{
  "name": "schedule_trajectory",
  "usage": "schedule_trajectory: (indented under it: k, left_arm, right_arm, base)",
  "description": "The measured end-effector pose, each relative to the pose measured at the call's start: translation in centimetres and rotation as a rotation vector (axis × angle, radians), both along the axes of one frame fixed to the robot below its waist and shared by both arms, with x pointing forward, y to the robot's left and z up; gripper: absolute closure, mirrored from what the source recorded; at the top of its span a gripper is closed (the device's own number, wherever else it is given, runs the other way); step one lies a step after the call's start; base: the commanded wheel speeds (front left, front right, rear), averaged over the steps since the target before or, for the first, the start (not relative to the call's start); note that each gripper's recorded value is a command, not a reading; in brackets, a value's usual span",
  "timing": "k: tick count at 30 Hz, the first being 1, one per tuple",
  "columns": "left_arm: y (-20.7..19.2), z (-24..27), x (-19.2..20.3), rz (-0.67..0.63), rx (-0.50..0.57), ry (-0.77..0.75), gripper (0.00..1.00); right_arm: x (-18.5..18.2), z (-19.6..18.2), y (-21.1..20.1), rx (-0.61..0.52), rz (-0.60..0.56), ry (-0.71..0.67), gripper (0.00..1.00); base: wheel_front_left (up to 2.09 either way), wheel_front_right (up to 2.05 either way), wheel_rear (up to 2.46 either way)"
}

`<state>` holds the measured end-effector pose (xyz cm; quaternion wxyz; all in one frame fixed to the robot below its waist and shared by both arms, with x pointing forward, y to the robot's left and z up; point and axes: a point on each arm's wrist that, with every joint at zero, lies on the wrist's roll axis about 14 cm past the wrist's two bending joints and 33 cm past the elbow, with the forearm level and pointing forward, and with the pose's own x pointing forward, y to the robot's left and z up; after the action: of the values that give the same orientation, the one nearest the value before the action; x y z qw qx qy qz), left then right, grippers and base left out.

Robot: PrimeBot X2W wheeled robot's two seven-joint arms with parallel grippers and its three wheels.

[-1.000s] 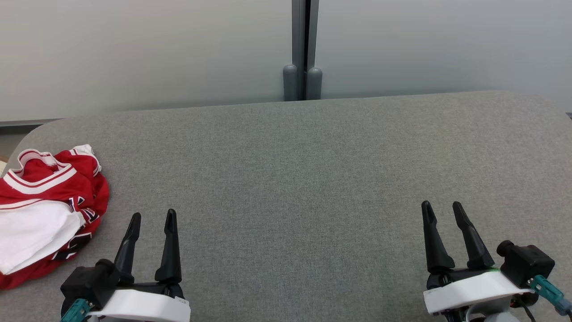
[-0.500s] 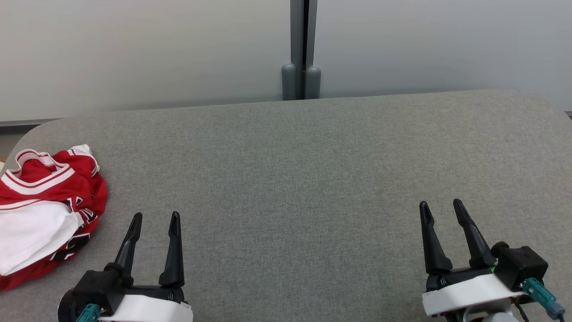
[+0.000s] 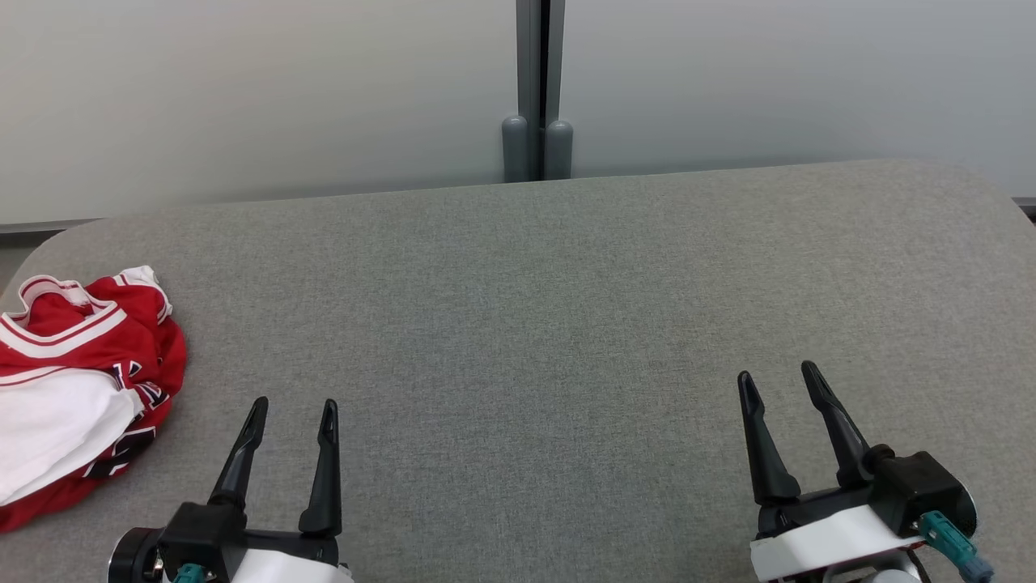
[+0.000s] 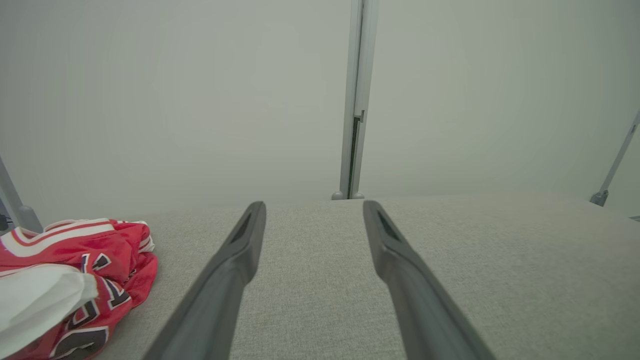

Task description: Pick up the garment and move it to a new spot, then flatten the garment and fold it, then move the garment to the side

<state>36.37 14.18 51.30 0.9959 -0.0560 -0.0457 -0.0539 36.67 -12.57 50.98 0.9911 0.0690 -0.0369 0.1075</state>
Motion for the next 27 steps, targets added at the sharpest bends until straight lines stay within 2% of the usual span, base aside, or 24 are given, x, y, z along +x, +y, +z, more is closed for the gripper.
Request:
schedule_trajectory:
  k: [10, 27]
  left_arm:
    - [-0.5, 0.1, -0.2, -0.016, 0.056, -0.018, 0.0]
    - [-0.1, -0.3, -0.6, -0.008, 0.063, -0.007, 0.0]
  right_arm:
    - [-0.4, 0.1, 0.5, -0.063, 0.017, -0.021, 0.0]
    - [-0.4, -0.3, 1.2, -0.063, 0.041, -0.01, 0.0]
  base:
    - [0.0, 0.0, 0.0]
    - [0.0, 0.0, 0.0]
